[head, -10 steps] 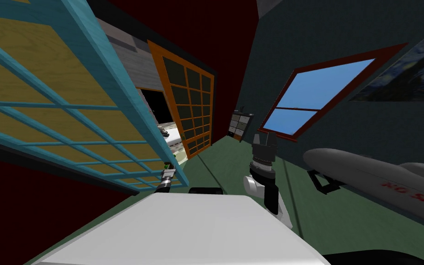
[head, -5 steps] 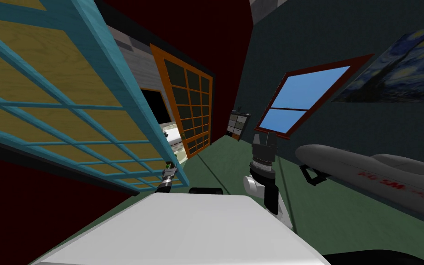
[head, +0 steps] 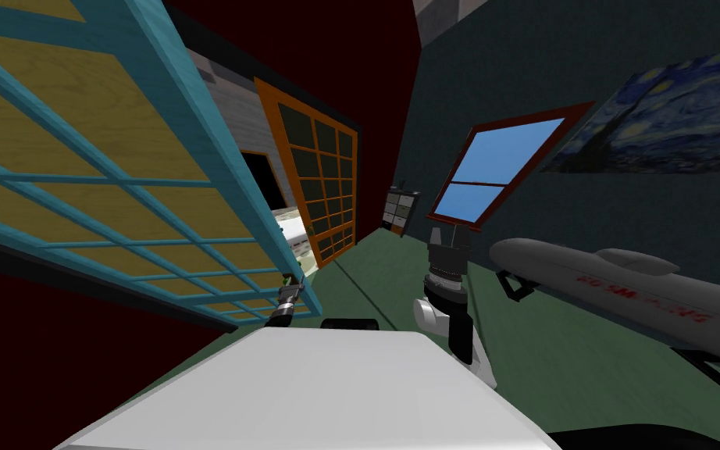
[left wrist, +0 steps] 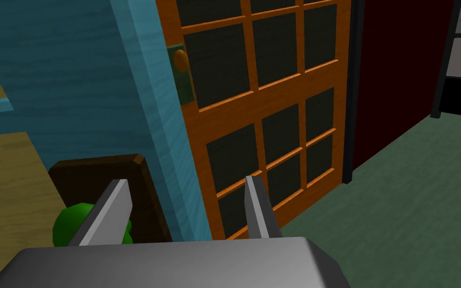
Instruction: Pull the door open
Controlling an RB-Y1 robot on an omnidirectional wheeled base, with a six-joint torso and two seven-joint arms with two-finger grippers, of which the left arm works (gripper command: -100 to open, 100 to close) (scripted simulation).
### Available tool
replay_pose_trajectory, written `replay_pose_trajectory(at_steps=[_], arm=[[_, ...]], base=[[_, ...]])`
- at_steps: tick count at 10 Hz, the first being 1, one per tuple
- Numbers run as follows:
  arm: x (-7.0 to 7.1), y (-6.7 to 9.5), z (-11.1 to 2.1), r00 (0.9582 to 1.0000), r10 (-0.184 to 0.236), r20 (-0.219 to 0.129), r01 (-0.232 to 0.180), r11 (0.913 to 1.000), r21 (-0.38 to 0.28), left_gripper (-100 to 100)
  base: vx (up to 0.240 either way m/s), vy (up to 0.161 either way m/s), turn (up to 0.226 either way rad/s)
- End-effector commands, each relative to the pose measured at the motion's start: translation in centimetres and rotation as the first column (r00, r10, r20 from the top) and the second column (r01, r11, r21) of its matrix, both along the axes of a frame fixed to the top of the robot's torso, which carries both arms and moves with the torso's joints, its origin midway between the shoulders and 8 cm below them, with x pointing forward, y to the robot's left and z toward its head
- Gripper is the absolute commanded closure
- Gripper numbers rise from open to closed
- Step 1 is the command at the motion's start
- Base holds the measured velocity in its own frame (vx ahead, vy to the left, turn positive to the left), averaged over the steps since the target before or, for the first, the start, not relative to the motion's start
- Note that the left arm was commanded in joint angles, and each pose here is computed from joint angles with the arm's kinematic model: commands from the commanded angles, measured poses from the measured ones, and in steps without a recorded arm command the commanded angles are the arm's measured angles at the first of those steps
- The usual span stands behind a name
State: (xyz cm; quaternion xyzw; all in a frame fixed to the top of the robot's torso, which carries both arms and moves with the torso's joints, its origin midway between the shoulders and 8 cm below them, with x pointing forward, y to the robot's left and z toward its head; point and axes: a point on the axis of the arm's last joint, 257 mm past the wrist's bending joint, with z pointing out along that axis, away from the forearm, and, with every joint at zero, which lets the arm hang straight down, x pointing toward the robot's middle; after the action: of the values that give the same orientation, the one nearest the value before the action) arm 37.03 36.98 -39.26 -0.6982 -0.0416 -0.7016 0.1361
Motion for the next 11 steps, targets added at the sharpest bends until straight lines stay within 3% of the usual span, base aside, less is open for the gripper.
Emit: replay_pose_trajectory(at_steps=[1,5,6,9,11], arm=[[-0.8,0.9,-0.6,0.9999,0.013,-0.011,-0.013,0.9990,-0.042,-100],[-0.6,0.2,-0.5,1.0000,0.000,0.010,0.001,0.9924,-0.123,-100],[0.2,-0.9,0.2,0.9994,-0.017,0.030,0.020,0.9934,-0.113,-100],[-2.1,1.4,-0.3,0.9988,0.016,0.046,-0.011,0.9939,-0.110,-100],[-2.1,1.4,-0.3,0.9988,0.016,0.046,-0.011,0.9939,-0.110,-100]], base=[[-0.089,0.036,-0.056],[-0.082,0.016,-0.045],[-0.039,-0.015,-0.054],[0.025,0.025,-0.170],[0.023,0.015,0.003]])
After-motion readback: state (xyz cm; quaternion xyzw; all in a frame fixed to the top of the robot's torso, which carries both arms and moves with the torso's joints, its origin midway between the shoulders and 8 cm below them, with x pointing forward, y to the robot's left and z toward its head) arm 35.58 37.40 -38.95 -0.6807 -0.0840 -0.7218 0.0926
